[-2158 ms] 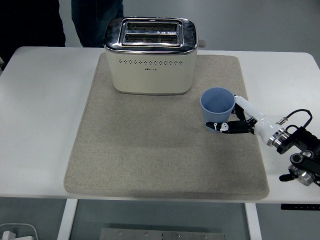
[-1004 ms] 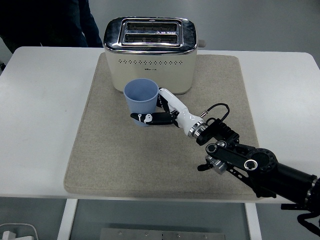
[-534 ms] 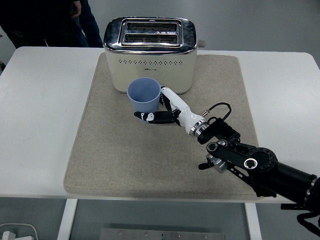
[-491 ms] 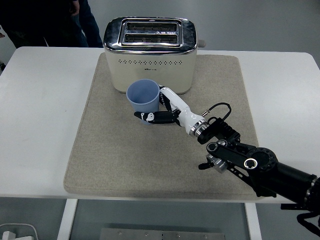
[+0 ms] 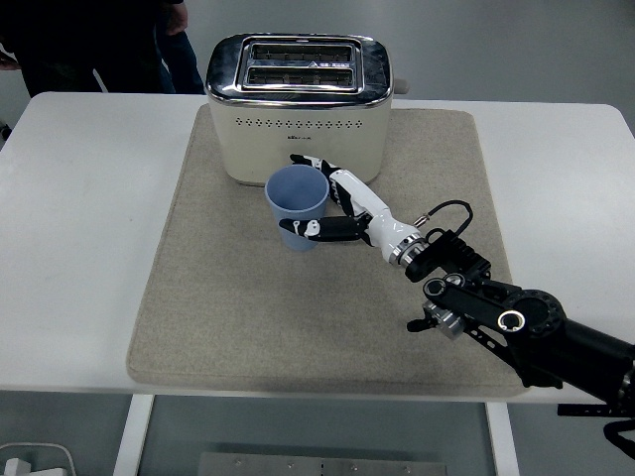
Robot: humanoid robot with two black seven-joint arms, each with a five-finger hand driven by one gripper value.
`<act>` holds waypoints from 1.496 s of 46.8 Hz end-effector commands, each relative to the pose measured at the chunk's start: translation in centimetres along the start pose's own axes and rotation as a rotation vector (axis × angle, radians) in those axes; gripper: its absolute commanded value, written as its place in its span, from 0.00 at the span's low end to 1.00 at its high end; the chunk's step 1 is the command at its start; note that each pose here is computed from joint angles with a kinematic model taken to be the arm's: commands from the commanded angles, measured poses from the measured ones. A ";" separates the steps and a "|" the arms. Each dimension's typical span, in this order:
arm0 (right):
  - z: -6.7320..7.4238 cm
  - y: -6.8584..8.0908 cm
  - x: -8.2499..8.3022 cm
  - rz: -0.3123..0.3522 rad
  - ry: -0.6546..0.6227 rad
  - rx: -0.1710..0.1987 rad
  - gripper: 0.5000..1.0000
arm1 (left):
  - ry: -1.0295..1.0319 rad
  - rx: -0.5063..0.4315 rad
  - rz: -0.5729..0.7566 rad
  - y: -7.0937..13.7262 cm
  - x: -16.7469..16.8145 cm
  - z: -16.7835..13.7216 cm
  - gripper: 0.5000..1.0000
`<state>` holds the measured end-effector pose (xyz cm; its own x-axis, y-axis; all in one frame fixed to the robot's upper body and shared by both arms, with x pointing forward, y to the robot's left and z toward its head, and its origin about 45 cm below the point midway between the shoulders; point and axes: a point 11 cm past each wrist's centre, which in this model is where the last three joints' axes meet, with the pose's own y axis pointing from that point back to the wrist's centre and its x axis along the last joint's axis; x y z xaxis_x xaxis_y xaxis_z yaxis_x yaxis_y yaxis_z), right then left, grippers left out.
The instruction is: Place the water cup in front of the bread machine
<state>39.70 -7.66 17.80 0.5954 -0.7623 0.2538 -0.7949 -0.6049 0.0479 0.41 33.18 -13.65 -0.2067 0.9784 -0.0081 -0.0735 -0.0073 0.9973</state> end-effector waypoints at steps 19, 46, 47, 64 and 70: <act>-1.7 2.8 3.5 -0.003 0.025 0.034 0.83 | 0.000 0.000 0.000 0.0 0.0 0.0 1.00; -1.0 8.0 19.0 0.323 0.127 -0.035 0.83 | 0.003 -0.002 0.011 0.0 0.4 0.0 1.00; -1.0 8.2 19.6 0.346 0.114 -0.035 0.83 | 0.002 -0.001 0.008 0.0 0.3 0.0 1.00; -1.7 9.2 26.3 0.651 -0.218 -0.009 0.83 | 0.000 -0.001 0.007 0.0 0.3 0.0 1.00; -1.5 8.8 25.8 0.649 -0.231 -0.011 0.83 | 0.002 -0.001 0.005 0.0 0.2 0.0 1.00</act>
<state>47.90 -32.72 26.49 0.0026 -0.9996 0.0267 -0.9993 -0.0036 -0.0381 0.39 33.36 -13.63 -0.2076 0.9782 -0.0041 -0.0732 -0.0113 0.9973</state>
